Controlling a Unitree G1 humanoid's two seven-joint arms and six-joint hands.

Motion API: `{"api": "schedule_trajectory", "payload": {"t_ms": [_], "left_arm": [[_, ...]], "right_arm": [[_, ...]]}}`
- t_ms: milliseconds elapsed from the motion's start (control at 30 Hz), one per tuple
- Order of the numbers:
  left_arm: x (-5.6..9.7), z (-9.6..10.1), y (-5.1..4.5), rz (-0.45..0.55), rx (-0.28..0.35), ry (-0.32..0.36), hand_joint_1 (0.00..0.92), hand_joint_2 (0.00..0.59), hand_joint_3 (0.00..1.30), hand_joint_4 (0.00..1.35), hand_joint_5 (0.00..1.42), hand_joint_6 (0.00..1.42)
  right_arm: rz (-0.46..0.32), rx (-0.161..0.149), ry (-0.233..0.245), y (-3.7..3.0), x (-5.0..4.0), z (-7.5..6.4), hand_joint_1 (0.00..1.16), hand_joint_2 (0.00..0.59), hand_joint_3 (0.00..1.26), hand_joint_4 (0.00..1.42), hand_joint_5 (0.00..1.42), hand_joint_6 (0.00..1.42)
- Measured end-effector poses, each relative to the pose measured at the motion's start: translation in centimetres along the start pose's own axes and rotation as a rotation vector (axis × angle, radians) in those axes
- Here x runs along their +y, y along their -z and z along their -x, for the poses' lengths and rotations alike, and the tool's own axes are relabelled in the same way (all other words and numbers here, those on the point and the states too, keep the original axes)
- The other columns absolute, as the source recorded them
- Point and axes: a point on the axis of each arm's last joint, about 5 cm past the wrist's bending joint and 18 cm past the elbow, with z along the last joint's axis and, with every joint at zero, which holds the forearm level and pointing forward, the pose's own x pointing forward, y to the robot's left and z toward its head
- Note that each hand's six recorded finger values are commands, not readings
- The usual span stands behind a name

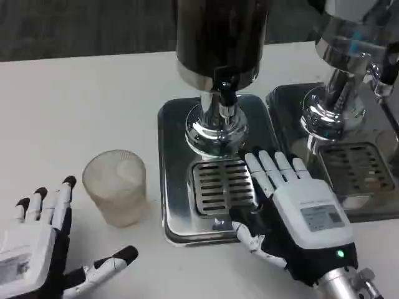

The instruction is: Grasp the cup under the faucet to collect the drink, then remove the cup.

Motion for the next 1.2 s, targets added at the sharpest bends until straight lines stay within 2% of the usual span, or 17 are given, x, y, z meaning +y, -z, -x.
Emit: {"api": "schedule_trajectory", "payload": {"t_ms": [367, 667, 900, 1100, 1200], "left_arm": [[0.1, -0.3, 0.03, 0.005, -0.013, -0.006, 0.0, 0.067, 0.0, 0.0, 0.0, 0.0], [0.9, -0.9, 0.41, 0.021, -0.03, -0.044, 0.0, 0.049, 0.0, 0.0, 0.0, 0.0], [2.1, -2.5, 0.67, 0.14, -0.044, -0.14, 0.0, 0.002, 0.0, 0.0, 0.0, 0.0], [2.3, -3.3, 1.27, 0.221, -0.048, -0.168, 0.0, 0.0, 0.0, 0.0, 0.0, 0.0], [1.7, -3.6, 1.8, 0.299, -0.073, -0.157, 0.0, 0.0, 0.0, 0.0, 0.0, 0.0]], "right_arm": [[-0.01, 0.02, 0.006, -0.22, 0.06, -0.1, 0.17, 0.456, 0.02, 0.0, 0.0, 0.0], [-0.027, 0.035, 0.005, -0.52, 0.26, 0.0, 0.17, 0.46, 0.02, 0.0, 0.0, 0.0], [-0.027, 0.041, 0.002, -0.61, 0.33, 0.0, 0.18, 0.46, 0.02, 0.0, 0.0, 0.0], [-0.029, 0.065, -0.001, -0.78, 0.5, 0.1, 0.18, 0.46, 0.02, 0.0, 0.0, 0.0], [-0.032, 0.072, -0.004, -0.88, 0.58, 0.2, 0.18, 0.46, 0.02, 0.0, 0.0, 0.0]]}}
